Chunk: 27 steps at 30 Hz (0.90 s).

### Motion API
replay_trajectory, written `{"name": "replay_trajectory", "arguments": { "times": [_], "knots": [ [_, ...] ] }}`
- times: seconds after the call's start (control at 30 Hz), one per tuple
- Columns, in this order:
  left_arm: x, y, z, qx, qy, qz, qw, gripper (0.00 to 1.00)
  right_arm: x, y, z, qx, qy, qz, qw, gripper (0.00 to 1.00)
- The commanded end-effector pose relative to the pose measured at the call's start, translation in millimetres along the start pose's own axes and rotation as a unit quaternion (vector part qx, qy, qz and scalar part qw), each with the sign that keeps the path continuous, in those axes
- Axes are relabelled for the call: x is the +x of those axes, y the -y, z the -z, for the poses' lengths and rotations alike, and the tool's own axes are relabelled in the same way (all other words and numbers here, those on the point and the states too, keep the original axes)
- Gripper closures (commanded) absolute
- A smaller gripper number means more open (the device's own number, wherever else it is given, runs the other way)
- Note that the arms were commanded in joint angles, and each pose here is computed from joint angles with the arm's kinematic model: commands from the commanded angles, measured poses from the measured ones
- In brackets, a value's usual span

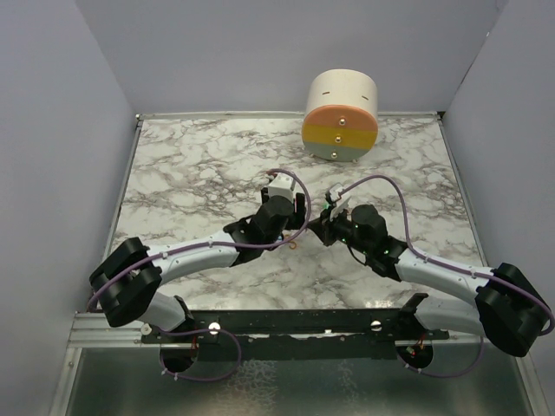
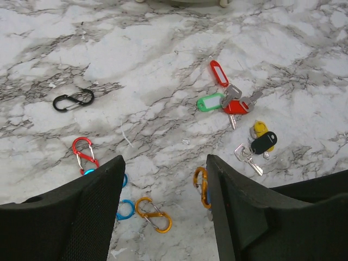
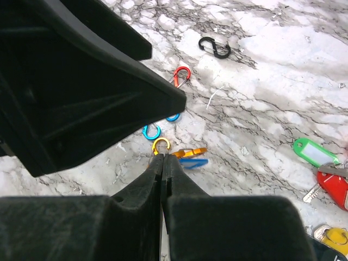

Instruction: Put the keys on the keyring

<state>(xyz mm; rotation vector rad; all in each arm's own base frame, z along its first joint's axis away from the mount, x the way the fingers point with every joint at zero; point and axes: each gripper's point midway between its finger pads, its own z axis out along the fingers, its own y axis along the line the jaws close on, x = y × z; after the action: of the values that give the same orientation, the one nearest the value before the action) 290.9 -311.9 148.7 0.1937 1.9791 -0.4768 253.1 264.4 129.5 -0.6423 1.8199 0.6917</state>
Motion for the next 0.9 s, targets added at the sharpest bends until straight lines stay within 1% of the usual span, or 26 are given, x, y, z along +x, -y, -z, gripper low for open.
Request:
{"name": "replay_trajectory", "arguments": {
  "times": [0.0,0.13,0.17,0.2,0.23,0.33,0.47,0.7,0.87],
  "knots": [
    [-17,-16,13,-0.034,0.039,0.023,0.998,0.34,-3,10,1,0.034,0.003,-0.006,0.999,0.99],
    [-19,-25,20,-0.047,0.048,0.023,0.997,0.21,-14,45,3,0.147,0.002,-0.038,0.988,0.99],
    [-19,-27,21,-0.05,0.049,0.022,0.997,0.17,-19,55,6,0.18,0.003,-0.041,0.983,0.99],
    [-19,-30,22,-0.055,0.049,0.021,0.997,0.05,-23,65,8,0.211,0.002,-0.043,0.976,0.99],
    [-19,-32,23,-0.06,0.049,0.022,0.997,0.01,-27,75,11,0.241,0.002,-0.044,0.97,0.99],
    [-19,-35,25,-0.067,0.049,0.017,0.996,0.01,-40,102,17,0.305,0.003,-0.049,0.951,0.99],
    [-21,-39,28,-0.072,0.052,0.014,0.996,0.01,-56,143,22,0.348,0.012,-0.07,0.935,0.99],
    [-21,-40,28,-0.07,0.057,0.014,0.996,0.01,-68,213,28,0.381,0.023,-0.111,0.918,0.99],
    [-19,-39,23,-0.072,0.053,0.009,0.996,0.01,-52,251,28,0.391,0.012,-0.151,0.908,0.99]
  ]
}}
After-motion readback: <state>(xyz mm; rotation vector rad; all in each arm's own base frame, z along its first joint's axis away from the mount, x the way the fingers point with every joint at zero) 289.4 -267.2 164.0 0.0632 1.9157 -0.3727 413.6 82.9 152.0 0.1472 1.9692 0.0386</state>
